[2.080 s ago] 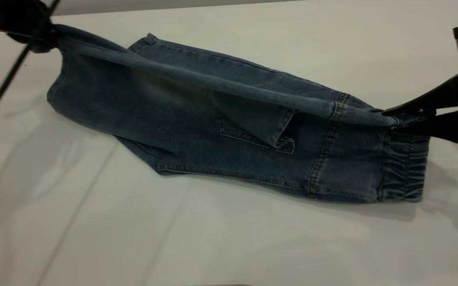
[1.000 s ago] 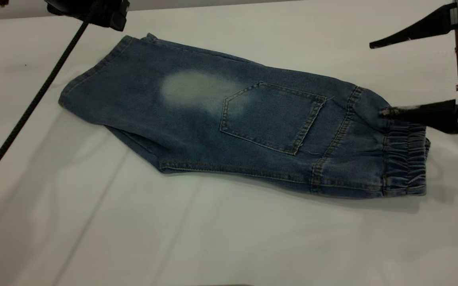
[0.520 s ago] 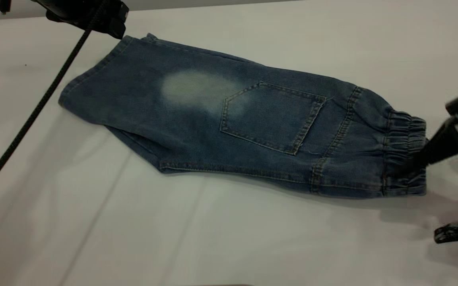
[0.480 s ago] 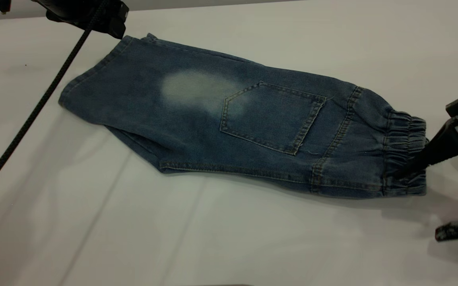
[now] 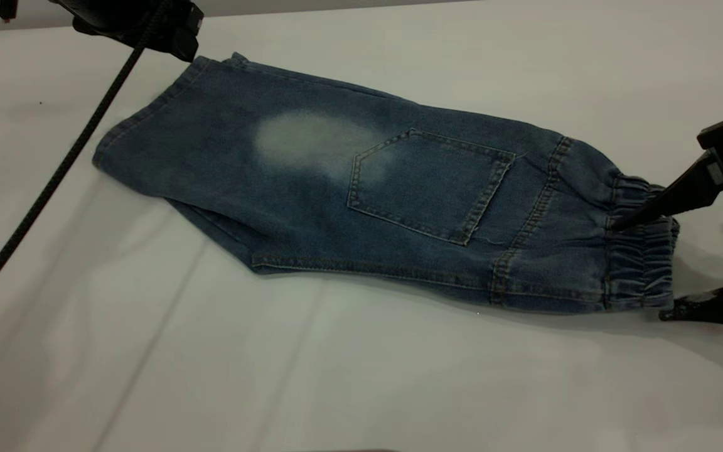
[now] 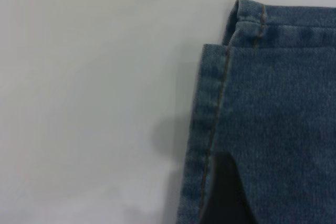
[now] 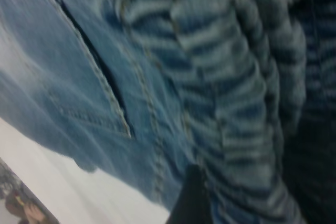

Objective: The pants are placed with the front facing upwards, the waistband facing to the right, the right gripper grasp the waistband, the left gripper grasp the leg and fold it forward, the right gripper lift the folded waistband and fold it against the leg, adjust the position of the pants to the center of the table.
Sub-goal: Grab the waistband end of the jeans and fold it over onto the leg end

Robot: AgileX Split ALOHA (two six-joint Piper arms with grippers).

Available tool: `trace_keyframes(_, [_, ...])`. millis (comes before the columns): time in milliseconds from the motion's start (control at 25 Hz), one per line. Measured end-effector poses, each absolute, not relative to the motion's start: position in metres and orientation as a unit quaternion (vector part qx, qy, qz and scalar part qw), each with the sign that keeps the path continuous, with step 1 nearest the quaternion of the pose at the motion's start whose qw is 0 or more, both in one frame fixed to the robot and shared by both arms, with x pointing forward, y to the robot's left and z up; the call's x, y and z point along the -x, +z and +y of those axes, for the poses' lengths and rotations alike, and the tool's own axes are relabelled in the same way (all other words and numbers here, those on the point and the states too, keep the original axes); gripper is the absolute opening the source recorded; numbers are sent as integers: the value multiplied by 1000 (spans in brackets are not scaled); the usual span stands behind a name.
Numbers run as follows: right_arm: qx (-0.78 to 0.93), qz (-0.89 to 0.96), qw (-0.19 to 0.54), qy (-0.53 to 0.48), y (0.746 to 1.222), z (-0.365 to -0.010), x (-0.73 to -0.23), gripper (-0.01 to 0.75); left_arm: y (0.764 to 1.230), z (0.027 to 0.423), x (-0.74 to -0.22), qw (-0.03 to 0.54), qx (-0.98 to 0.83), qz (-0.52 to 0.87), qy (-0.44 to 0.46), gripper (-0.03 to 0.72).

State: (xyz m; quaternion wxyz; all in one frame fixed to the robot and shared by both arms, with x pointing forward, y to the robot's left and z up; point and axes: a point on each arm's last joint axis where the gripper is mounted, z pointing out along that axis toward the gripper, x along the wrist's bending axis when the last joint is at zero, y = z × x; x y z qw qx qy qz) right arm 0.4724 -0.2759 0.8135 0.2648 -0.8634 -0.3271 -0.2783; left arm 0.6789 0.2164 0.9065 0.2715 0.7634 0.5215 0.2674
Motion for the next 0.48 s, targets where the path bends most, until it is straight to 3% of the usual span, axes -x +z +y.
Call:
trace_keyframes(280, [867,-326,260,-273,806,-277,-473,495,905,208,-676,266,-772,517,256,461])
trace_keyframes(480, [860,-336,251,-290,807,-279,-486,362,903,183,-667,264,-792,497,239,461])
